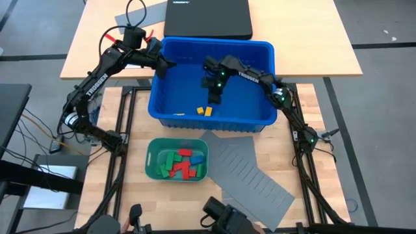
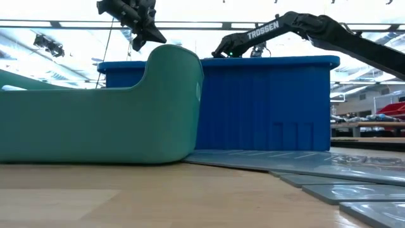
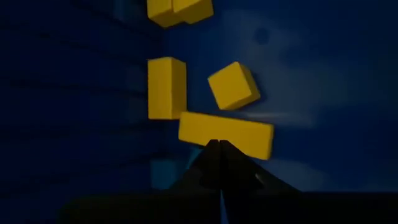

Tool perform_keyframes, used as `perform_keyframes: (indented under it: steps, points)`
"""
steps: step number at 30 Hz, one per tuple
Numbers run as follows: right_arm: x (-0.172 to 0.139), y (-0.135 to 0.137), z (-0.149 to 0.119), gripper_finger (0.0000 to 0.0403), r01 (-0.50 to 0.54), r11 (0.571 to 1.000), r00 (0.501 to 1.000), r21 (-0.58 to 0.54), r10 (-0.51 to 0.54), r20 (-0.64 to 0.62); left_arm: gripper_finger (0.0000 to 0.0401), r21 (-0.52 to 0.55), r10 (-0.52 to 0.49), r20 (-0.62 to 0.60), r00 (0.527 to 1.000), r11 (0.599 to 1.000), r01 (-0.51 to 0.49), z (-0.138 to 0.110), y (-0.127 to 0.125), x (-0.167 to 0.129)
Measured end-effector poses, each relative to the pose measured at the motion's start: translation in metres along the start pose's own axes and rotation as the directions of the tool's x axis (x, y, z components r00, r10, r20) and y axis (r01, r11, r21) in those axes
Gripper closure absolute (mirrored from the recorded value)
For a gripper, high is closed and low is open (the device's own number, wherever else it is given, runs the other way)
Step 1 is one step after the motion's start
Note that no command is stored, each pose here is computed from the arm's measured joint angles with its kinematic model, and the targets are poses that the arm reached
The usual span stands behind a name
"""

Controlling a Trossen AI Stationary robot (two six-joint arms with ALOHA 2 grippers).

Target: Sort Items/Unsort Items

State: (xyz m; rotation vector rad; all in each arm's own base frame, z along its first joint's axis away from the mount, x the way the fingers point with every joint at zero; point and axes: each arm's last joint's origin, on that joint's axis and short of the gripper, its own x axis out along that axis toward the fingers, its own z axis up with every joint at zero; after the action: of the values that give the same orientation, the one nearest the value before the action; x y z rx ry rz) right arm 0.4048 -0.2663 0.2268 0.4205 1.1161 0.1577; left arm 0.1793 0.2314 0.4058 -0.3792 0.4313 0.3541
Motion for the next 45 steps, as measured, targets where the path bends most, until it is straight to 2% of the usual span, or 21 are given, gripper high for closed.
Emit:
perform_keyframes:
  steps: [4,9,13,17,21,27,33,37,40,43,45]
  points:
    - [0.0,-0.007,-0.002,0.0402,-0.02,0.996,1.0,-0.089,0.021,0.011,0.0396,-0.009,0.0,-0.001,1.0,1.0,0.0,0.0,0.0,0.0]
    - [0.011,-0.005,-0.003,0.0403,-0.05,0.994,0.999,-0.099,0.051,0.006,0.0396,-0.02,0.0,0.0,1.0,1.0,0.0,0.0,0.0,0.0]
    - [0.027,0.002,-0.007,0.0403,-0.066,0.998,0.997,0.021,0.067,-0.038,0.0396,-0.02,0.001,0.0,1.0,1.0,-0.001,0.0,0.0,0.0]
    - [0.039,0.011,-0.007,0.0403,0.015,0.983,0.995,0.185,0.003,-0.096,0.0396,-0.02,0.008,0.0,1.0,1.0,-0.008,0.0,0.0,0.0]
    - [0.047,0.021,-0.003,0.0403,0.111,0.933,0.99,0.344,-0.072,-0.122,0.0396,-0.02,0.022,0.0,1.0,1.0,-0.022,0.0,0.001,0.0]
    - [0.052,0.024,0.002,0.0403,0.166,0.852,0.986,0.497,-0.133,-0.101,0.0396,-0.018,0.027,0.0,1.0,0.999,-0.027,0.0,0.001,0.0]
    - [0.072,0.011,-0.019,0.0403,0.176,0.765,0.981,0.619,-0.082,-0.178,0.0396,-0.017,0.028,0.0,1.0,0.999,-0.028,0.0,0.001,0.0]
    - [0.075,0.005,-0.026,0.0403,0.264,0.71,0.962,0.652,-0.146,-0.231,0.0396,-0.015,0.029,0.001,1.0,0.999,-0.029,0.0,0.001,0.0]
    - [0.07,0.002,-0.022,0.0403,0.294,0.682,0.956,0.67,-0.215,-0.201,0.0396,-0.015,0.03,0.0,1.0,0.999,-0.03,0.0,0.001,0.0]
    - [0.053,0.0,-0.013,0.0403,0.268,0.671,0.956,0.691,-0.274,-0.104,0.0396,-0.015,0.031,-0.001,1.0,0.999,-0.031,0.0,0.001,0.0]
    - [0.036,0.001,-0.006,0.0403,0.229,0.689,0.953,0.688,-0.301,-0.016,0.0396,-0.016,0.03,-0.001,1.0,0.999,-0.031,0.0,0.001,0.0]
